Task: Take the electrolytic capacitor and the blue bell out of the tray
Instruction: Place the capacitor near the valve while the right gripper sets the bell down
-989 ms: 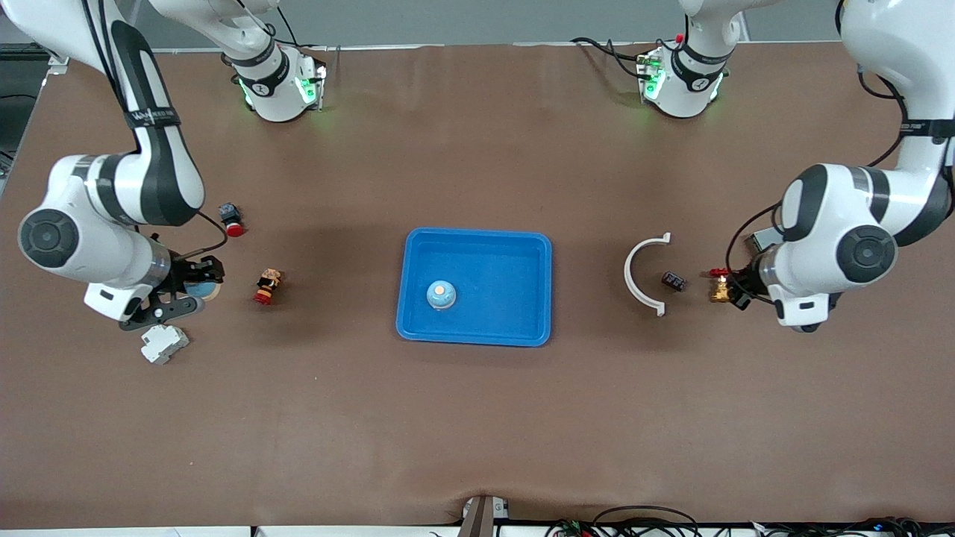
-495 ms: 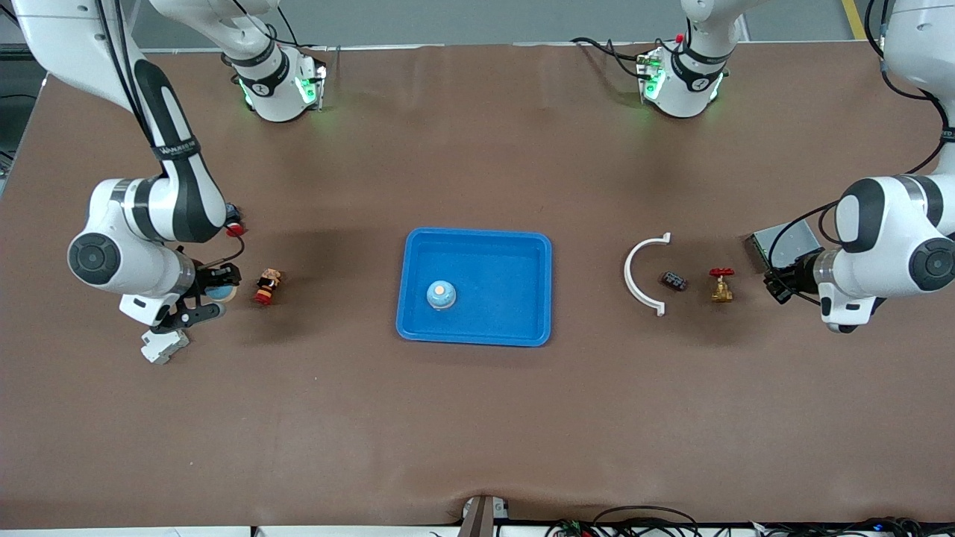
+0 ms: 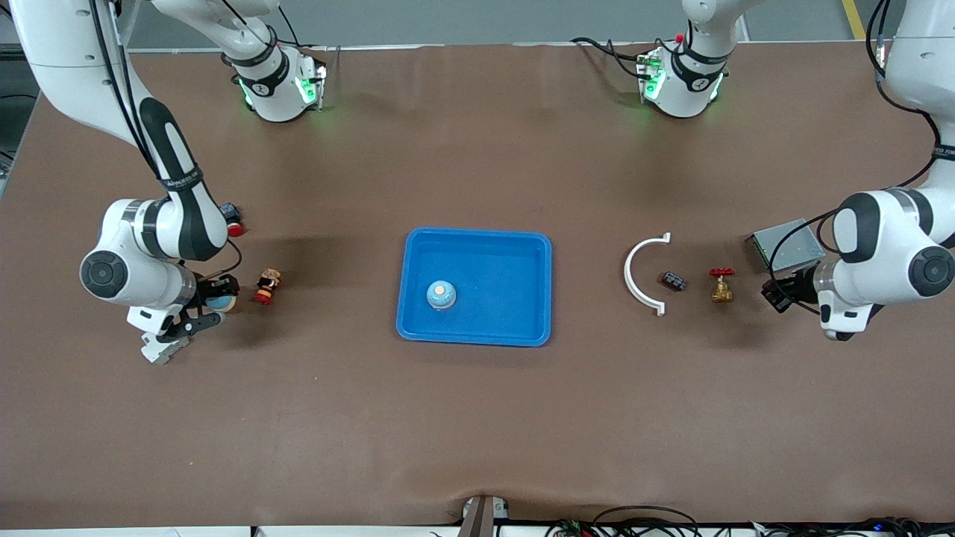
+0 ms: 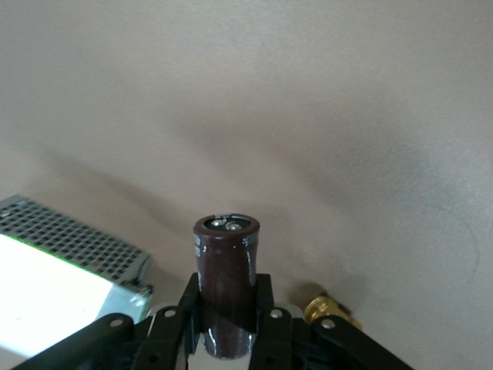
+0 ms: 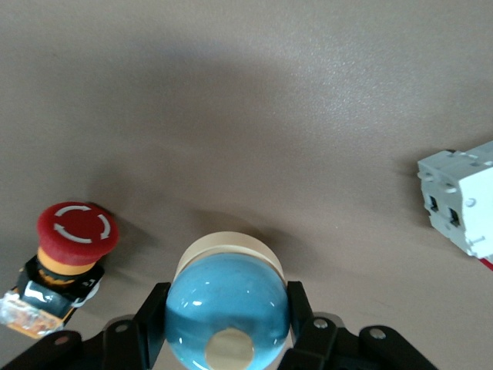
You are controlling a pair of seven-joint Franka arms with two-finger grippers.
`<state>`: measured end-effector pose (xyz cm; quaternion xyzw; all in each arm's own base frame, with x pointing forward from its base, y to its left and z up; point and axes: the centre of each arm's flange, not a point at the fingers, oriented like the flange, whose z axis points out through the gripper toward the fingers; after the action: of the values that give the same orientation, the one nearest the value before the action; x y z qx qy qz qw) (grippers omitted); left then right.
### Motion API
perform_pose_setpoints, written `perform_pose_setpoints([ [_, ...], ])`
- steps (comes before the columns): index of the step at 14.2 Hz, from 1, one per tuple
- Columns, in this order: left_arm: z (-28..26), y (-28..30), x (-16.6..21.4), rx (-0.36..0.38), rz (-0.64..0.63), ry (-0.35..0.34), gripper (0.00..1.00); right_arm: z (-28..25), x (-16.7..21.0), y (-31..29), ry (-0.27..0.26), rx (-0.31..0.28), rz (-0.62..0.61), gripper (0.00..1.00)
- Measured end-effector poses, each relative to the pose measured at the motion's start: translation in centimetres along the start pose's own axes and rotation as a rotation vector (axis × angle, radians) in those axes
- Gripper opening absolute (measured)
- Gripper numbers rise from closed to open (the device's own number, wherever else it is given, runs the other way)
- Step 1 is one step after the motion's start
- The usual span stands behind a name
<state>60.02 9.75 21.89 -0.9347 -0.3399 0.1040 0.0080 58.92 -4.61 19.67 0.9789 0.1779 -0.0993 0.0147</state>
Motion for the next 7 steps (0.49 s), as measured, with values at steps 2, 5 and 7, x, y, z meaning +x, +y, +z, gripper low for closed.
perform_pose_setpoints([
  [2, 0.78, 0.32, 0.37, -0.010, -0.001, -0.004, 0.30, 0.29, 0.08, 0.04, 0.003, -0.002, -0.002, 0.65],
  [5, 0.99, 0.56, 0.63, -0.028, -0.016, -0.016, 0.52, 0.44, 0.15, 0.15, 0.010, -0.005, -0.002, 0.65],
  [7, 0.51, 0.92, 0.70, -0.036, -0.017, -0.010, 0.72, 0.74, 0.18, 0.16, 0.009, -0.005, -0.002, 0.65],
])
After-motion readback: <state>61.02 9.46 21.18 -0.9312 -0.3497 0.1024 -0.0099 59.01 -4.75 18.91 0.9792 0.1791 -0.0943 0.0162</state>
